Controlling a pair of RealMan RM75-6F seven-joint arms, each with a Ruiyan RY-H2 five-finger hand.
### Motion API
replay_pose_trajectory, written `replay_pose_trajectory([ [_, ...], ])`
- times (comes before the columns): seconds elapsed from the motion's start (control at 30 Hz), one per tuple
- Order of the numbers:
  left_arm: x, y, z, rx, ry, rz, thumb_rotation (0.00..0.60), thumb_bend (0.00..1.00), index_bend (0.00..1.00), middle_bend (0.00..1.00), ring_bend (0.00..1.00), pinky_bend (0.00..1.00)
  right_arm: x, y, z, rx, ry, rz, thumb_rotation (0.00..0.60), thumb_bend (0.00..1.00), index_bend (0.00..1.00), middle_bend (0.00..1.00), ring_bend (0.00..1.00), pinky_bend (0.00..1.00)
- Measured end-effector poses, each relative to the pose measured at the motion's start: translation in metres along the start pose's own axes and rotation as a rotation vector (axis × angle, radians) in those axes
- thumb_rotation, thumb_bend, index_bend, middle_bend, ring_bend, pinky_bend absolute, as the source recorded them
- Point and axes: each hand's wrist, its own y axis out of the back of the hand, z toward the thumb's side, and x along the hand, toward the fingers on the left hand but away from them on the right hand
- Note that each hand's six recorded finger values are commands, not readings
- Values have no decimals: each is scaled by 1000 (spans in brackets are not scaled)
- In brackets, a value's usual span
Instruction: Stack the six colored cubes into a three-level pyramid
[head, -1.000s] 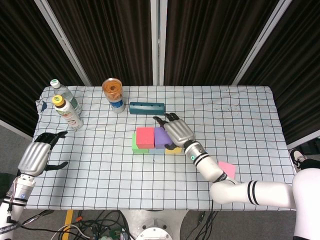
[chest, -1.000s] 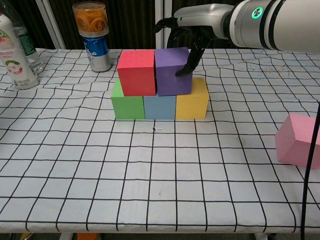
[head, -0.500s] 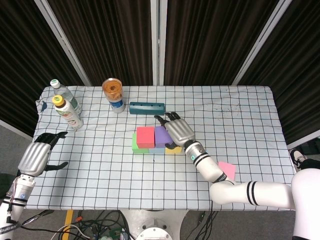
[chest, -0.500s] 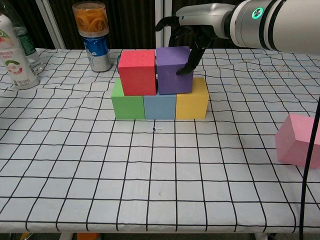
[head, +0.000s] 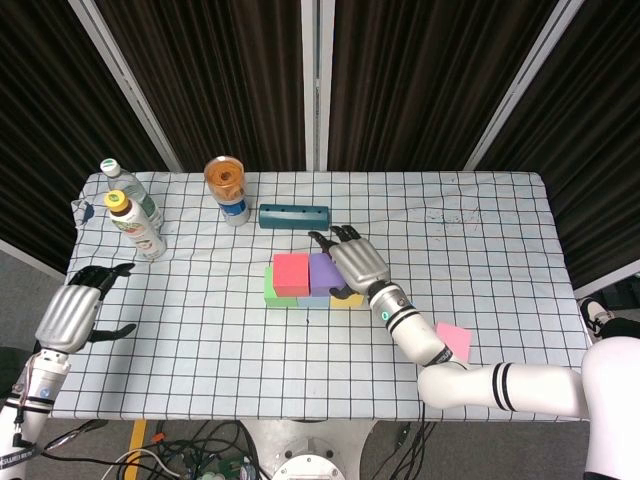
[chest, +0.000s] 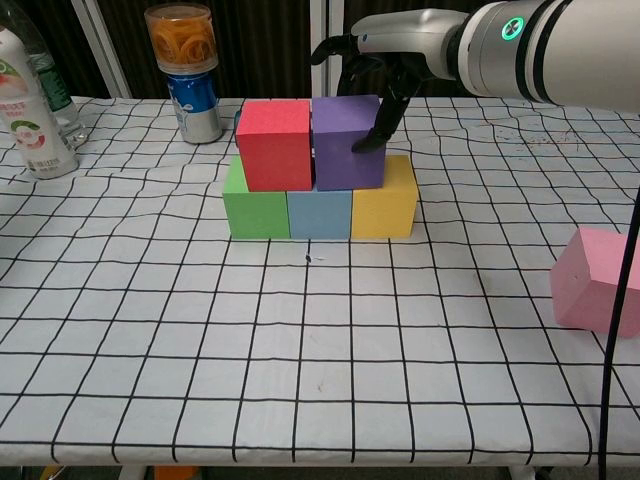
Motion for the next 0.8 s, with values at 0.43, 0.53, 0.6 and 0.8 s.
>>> replay_pose_trajectory([
  [0.43,0,0,0,1,0,3,600,90,173,243,241,181,2,-3,-1,4,-11,16,600,127,0,182,0,0],
  [0.53,-1,0,-1,0,2,5,600,89,173,240,241,181,3,-4,-1,7,-9,21,600,124,0,166,0,0],
  [0.6,-2,0,-1,-1,3,5,600,90,173,240,241,181,4,-4,-1,9,-10,24,600,123,0,164,0,0],
  [0.8,-2,0,-1,0,2,4,600,89,173,240,241,181,8,-2,-8,7,-24,22,600,123,0,164,0,0],
])
